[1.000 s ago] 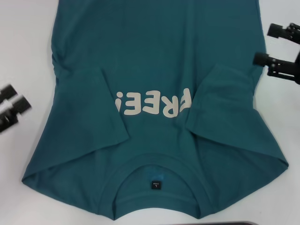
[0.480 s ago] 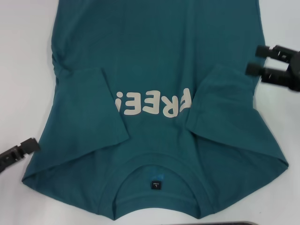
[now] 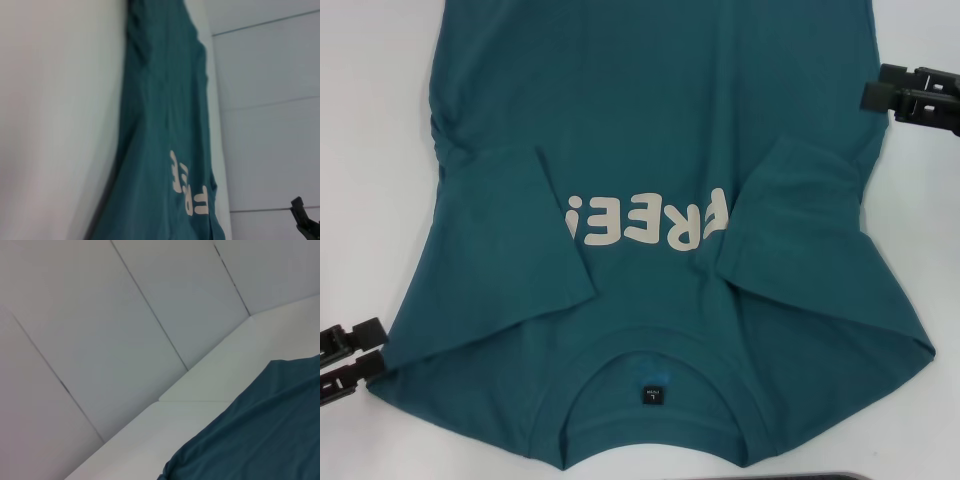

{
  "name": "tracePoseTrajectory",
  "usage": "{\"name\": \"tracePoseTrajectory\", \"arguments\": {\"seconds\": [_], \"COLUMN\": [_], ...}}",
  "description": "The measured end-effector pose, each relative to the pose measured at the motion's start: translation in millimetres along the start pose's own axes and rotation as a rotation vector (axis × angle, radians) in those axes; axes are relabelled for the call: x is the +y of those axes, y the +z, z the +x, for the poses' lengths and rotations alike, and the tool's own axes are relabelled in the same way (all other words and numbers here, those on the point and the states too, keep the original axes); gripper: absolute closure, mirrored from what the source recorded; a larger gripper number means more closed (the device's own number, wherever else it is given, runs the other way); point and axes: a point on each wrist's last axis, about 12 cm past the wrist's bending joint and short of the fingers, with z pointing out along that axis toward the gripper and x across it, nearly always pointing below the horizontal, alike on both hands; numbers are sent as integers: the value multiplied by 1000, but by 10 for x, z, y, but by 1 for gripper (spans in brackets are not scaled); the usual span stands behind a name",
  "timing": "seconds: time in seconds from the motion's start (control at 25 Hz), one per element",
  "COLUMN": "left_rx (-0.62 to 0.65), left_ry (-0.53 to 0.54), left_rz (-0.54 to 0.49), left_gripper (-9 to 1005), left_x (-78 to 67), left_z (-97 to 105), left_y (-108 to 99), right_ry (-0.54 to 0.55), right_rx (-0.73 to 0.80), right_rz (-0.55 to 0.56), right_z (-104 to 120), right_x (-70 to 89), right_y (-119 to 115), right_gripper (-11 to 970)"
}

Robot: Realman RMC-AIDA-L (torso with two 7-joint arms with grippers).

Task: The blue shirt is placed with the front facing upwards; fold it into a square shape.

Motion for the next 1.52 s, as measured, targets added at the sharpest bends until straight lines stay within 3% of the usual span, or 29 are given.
{"name": "tracePoseTrajectory", "arguments": {"seconds": [0.12, 0.72, 1.52], "left_rx": [-4, -5, -9], "left_ry": [-25, -87, -125], "left_rz": [-17, -161, -209], "left_gripper": [235, 235, 234], "left_x": [6, 131, 170], "left_z": [-5, -65, -135], "left_y": [-36, -105, -46], "right_ry": [10, 28, 23], "right_rx": [0, 0, -16], "right_rz": [12, 15, 10], "right_z": [-1, 0, -50], "right_x": [-11, -19, -21], "right_y": [-16, -11, 12], "right_gripper": [107, 106, 105]}}
